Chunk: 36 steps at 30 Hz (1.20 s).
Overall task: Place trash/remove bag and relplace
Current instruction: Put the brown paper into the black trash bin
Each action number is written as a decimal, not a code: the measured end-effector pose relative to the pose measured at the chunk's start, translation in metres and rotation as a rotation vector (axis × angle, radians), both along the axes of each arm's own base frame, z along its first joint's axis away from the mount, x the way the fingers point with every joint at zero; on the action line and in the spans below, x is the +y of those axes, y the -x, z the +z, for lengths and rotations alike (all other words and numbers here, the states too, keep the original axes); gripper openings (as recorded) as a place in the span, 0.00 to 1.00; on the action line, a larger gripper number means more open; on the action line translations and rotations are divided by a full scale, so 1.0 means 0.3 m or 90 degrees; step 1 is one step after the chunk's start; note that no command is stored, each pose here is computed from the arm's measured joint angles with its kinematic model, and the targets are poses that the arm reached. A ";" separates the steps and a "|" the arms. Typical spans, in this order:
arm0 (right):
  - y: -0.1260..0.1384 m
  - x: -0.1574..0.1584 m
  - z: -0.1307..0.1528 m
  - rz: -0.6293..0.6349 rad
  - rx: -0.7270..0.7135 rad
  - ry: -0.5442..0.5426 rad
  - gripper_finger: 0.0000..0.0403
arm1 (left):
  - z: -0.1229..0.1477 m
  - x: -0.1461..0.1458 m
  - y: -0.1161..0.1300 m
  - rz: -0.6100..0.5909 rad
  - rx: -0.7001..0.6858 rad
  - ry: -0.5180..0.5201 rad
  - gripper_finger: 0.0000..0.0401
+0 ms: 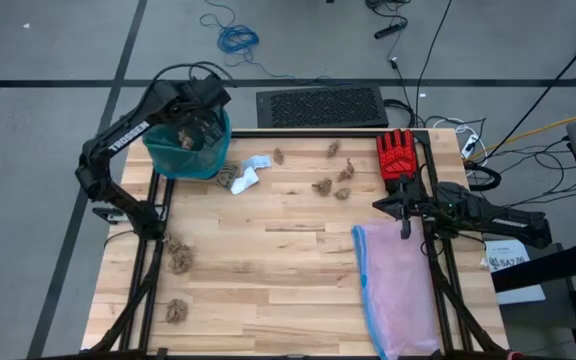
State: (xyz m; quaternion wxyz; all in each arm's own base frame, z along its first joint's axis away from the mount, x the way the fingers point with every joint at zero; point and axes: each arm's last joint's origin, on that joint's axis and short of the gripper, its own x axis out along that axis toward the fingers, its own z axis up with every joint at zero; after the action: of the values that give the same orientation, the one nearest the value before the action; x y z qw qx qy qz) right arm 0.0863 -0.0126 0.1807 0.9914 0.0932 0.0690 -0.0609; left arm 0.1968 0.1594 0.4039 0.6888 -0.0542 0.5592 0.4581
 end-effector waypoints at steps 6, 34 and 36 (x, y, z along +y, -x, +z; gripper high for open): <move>0.000 0.000 0.000 0.000 0.000 0.000 0.00 | 0.061 -0.072 -0.093 -0.143 -0.177 0.045 0.40; 0.000 0.000 0.000 0.000 0.000 0.000 0.00 | -0.493 -0.194 -0.827 -0.562 -0.196 0.118 0.40; 0.000 0.000 0.000 0.000 0.000 0.000 0.00 | -0.529 -0.197 -0.855 -0.574 -0.199 0.108 0.40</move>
State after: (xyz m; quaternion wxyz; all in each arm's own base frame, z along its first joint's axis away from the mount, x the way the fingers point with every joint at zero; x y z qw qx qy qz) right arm 0.0862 -0.0126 0.1807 0.9914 0.0933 0.0690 -0.0611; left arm 0.4533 0.1002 0.2450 0.8875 0.0695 0.4523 0.0530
